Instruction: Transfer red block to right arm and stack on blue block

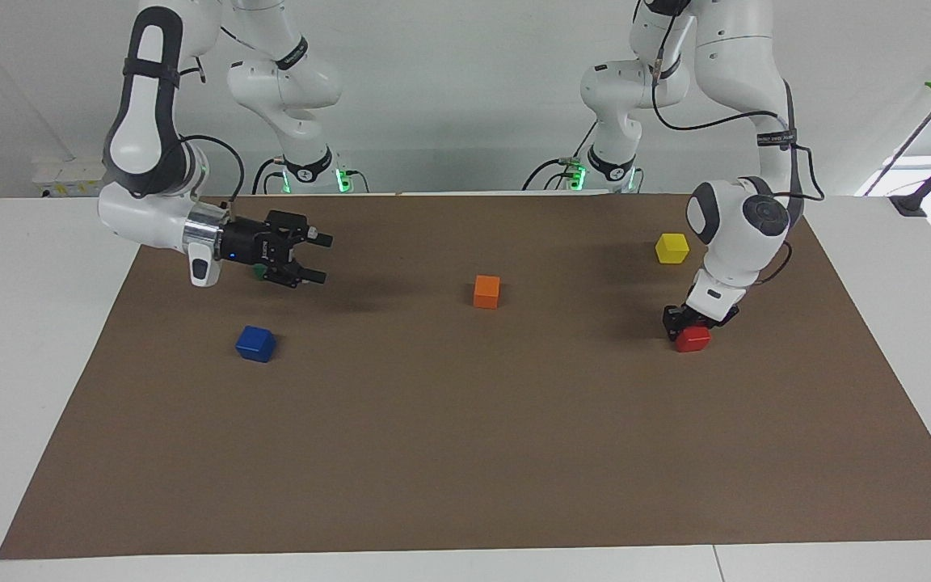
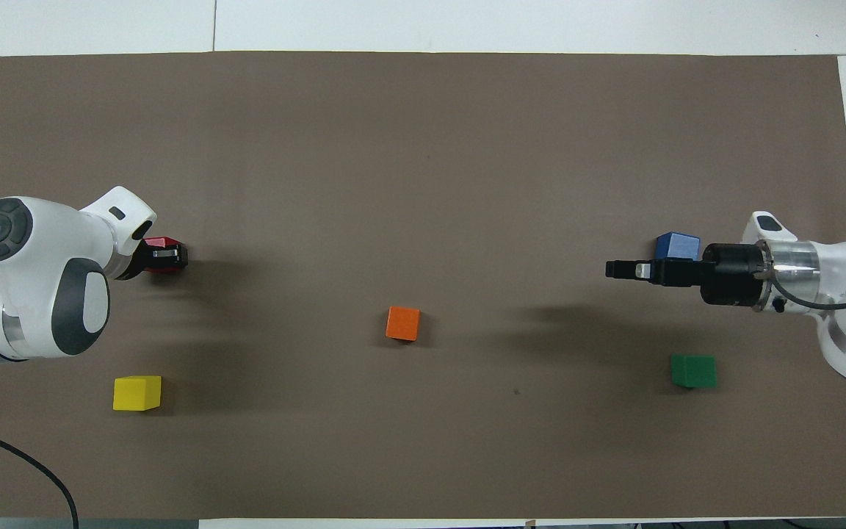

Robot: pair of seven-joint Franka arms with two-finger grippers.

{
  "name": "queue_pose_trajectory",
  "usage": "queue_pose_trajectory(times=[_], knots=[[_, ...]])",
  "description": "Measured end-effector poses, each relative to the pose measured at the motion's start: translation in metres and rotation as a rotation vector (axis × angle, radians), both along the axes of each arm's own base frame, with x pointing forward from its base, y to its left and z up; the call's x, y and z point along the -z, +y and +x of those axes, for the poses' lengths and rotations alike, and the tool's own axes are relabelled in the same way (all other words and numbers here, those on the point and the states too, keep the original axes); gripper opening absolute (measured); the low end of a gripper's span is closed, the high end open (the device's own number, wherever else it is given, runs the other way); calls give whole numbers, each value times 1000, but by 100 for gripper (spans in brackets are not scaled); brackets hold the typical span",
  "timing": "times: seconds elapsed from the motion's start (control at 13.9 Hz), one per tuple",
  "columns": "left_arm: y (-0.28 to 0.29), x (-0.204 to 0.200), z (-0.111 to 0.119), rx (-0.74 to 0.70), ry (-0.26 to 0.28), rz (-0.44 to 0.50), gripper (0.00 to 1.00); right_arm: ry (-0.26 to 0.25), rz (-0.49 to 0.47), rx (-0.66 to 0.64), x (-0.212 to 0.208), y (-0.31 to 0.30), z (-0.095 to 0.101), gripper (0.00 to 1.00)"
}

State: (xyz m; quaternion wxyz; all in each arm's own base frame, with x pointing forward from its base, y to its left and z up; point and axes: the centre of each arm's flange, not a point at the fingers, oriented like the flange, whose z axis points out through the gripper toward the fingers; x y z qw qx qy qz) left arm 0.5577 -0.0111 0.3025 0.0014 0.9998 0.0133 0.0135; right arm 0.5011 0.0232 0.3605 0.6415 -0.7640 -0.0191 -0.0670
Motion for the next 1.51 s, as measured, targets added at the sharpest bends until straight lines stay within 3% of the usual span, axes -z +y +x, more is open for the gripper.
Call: queue_pose_trajectory(times=[0.22, 0.43, 1.15, 1.37, 1.51], knots=[[-3, -38, 16, -102, 92, -93, 55, 20, 188, -52, 40, 37, -1, 100], [-20, -94, 23, -288, 174, -125, 55, 48, 357, -77, 46, 80, -1, 100], [-144, -242, -54, -853, 310, -327, 55, 101, 804, -147, 45, 189, -18, 100], [-192, -248, -72, -998, 406, -350, 55, 170, 877, -128, 50, 219, -25, 100], [-215, -251, -80, -1112, 527, -400, 55, 215, 907, -113, 50, 228, -27, 100]])
